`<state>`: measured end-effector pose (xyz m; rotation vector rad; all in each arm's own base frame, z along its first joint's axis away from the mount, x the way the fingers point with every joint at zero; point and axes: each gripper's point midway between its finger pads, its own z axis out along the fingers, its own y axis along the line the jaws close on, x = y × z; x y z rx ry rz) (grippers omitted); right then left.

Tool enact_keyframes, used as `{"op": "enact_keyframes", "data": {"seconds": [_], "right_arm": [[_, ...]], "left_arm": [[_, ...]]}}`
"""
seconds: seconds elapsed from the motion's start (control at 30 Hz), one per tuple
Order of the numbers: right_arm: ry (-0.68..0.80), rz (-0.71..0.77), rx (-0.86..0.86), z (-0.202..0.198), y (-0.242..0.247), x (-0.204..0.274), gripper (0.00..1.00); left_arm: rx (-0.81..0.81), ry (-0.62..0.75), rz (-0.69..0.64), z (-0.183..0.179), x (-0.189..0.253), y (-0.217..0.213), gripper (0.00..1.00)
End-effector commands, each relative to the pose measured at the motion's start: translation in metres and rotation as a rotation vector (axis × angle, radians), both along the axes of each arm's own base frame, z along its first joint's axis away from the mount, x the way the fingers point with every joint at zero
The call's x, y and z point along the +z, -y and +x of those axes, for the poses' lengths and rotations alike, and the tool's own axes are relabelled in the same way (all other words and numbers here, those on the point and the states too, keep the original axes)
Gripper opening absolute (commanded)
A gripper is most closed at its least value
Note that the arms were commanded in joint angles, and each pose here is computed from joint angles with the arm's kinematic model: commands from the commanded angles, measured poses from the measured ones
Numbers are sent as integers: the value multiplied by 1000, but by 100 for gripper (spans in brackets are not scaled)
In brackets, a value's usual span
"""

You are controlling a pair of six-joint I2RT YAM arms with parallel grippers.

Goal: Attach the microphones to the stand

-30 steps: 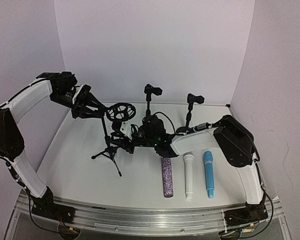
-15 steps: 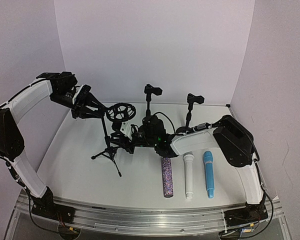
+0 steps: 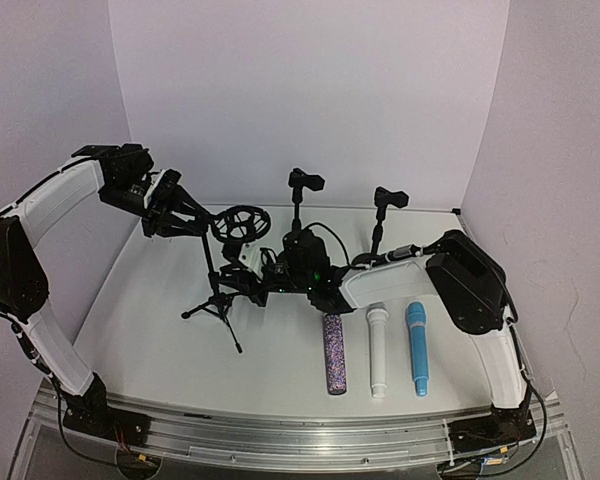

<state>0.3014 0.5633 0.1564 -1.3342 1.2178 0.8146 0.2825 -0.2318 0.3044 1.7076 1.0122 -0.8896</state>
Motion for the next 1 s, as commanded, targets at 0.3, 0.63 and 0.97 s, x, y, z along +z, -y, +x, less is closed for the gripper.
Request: {"op": "enact_keyframes", "data": {"seconds": [0.3,0.63,0.97], "right_arm": [[-913,63,-44,-18,2,-15,0],[-1396,99,-94,-12,-6,-16,0],[-1754,113,-235,15,2,-30,0]], "left_arm": [[-29,22,-79,-8,17,2,0],[-21,50,-78,-2,16,3,0],[32,110,-72,15,19,5,0]]}}
